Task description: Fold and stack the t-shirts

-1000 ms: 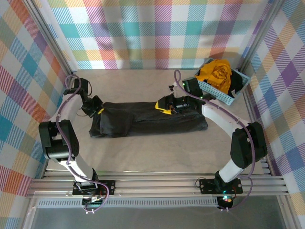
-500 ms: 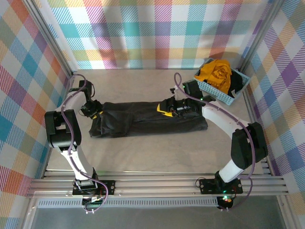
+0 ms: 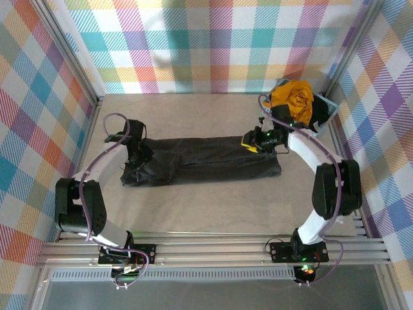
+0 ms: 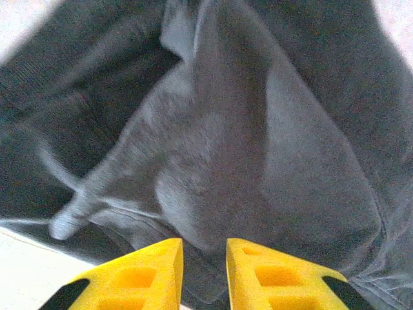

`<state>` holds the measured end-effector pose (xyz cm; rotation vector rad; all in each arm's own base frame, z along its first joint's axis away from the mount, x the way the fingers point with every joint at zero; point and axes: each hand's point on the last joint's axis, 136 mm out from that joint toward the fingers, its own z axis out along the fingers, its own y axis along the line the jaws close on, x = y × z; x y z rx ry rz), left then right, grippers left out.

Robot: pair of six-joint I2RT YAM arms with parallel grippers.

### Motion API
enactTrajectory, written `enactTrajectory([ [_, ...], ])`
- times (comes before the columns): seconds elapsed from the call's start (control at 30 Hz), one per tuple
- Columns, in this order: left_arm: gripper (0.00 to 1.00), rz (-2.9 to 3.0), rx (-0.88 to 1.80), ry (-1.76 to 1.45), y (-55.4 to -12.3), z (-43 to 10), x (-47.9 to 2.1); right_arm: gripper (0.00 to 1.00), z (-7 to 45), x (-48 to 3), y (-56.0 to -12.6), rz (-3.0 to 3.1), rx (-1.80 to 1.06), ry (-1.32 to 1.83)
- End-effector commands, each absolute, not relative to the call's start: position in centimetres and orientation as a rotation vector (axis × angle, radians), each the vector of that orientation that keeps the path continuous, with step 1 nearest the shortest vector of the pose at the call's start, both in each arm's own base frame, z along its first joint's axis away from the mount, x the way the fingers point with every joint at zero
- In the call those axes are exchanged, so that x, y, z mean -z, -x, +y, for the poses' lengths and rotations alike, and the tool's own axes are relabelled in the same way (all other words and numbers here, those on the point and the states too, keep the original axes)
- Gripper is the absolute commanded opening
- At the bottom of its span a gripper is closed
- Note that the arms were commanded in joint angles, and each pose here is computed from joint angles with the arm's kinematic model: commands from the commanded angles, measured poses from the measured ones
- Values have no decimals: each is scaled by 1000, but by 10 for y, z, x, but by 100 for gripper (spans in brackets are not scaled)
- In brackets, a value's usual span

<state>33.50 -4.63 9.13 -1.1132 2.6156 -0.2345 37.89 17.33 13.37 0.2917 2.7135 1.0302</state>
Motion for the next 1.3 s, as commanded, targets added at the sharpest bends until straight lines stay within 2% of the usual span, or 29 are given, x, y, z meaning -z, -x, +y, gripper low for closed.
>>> enactTrajectory([
  [0.0,27,2555,367,1303,-348,-77,-83,28,140,-104,-388,2855,-769,-294],
  [0.2,28,2498,300,1502,-364,-75,-58,28,106,-69,-417,2972,-460,-304],
  [0.3,28,2512,266,1536,-377,-77,-47,28,99,-50,-417,3057,-374,-300],
  [0.47,27,2545,195,1499,-407,-78,-27,30,107,-28,-383,3225,-412,-366],
  [0.63,28,2570,231,1299,-478,-93,-29,32,123,-32,-324,3299,-475,-448],
  [0.77,28,2627,324,1046,-542,-133,-31,32,144,-35,-278,3346,-566,-508],
  [0.93,28,2581,534,768,-599,-204,-34,32,184,-40,-229,3382,-695,-547],
  [1.03,28,2527,697,677,-616,-248,-37,33,217,-41,-207,3396,-808,-587],
  [1.27,27,2380,965,517,-629,-326,-53,35,283,-35,-192,3430,-969,-563],
])
